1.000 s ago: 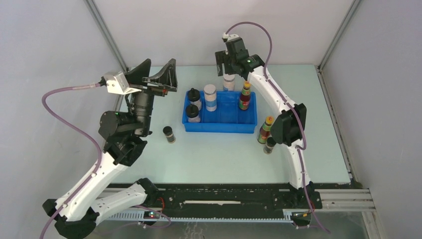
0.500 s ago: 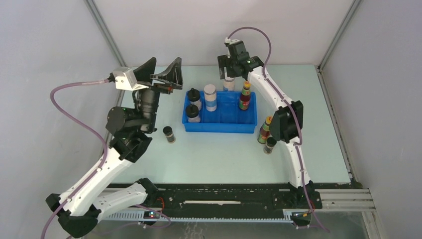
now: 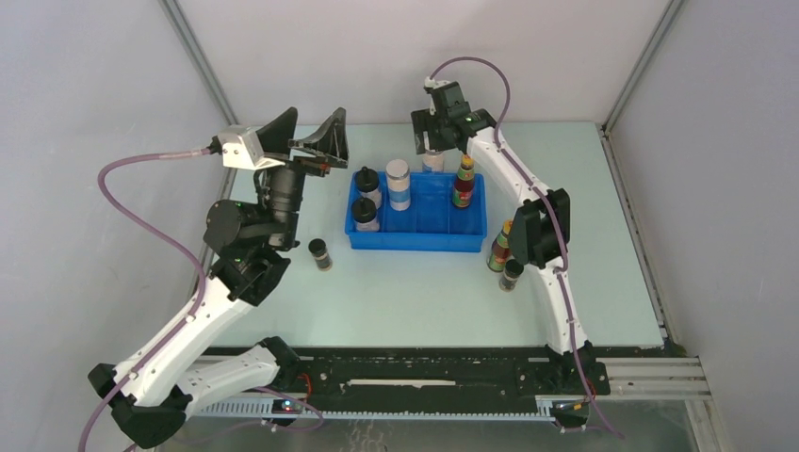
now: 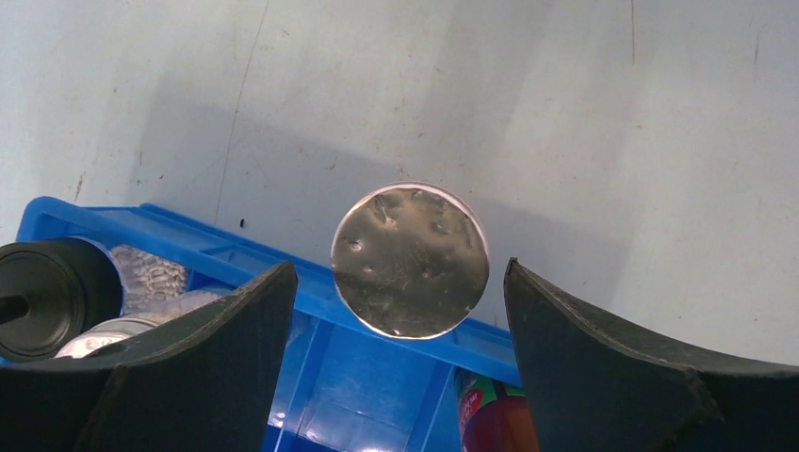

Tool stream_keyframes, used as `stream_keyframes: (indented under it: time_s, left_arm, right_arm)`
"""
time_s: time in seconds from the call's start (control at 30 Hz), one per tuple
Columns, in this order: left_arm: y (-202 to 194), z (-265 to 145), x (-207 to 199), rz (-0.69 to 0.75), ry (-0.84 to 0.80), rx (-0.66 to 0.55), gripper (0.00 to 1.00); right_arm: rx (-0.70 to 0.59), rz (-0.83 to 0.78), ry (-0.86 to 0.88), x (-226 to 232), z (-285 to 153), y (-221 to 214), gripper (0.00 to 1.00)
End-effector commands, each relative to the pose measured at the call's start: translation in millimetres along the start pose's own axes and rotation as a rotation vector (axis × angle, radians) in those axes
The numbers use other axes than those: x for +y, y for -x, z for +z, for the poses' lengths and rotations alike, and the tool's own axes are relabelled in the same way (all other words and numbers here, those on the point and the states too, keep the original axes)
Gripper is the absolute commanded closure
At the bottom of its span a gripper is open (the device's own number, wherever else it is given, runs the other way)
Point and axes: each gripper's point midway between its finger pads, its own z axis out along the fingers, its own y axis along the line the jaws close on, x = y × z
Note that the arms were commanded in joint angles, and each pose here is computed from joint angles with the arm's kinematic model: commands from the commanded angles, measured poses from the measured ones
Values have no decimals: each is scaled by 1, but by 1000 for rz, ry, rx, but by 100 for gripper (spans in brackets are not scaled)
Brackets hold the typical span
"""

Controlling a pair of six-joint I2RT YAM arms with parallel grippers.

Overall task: Organize the condiment bottles
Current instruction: Pick up the bottle from the center of the board.

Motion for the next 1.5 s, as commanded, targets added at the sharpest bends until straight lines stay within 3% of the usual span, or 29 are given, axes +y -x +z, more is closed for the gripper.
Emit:
stream_keyframes:
  time_s: [0.0, 0.17, 0.37, 0.47, 0.63, 1.47]
  left_arm:
    - [30, 5, -6, -6, -19, -75, 0]
    - [27, 7, -6, -2, -19, -73, 0]
    - [24, 9, -5, 1, -16, -71, 0]
    - [24, 9, -5, 2, -15, -71, 0]
    - [24, 9, -4, 0, -12, -72, 0]
    - [31, 1, 2, -7, 6, -64, 0]
  right_arm:
    - [-39, 28, 17, -3, 0, 14, 11]
    - [-39, 32, 19, -5, 3, 14, 13]
    - [-33, 34, 27, -6, 6, 13, 31]
    - [-29, 35, 30, -7, 8, 12, 53]
    - [-36, 35, 22, -8, 4, 16, 100]
    - [-330, -42, 16, 3, -88, 110, 100]
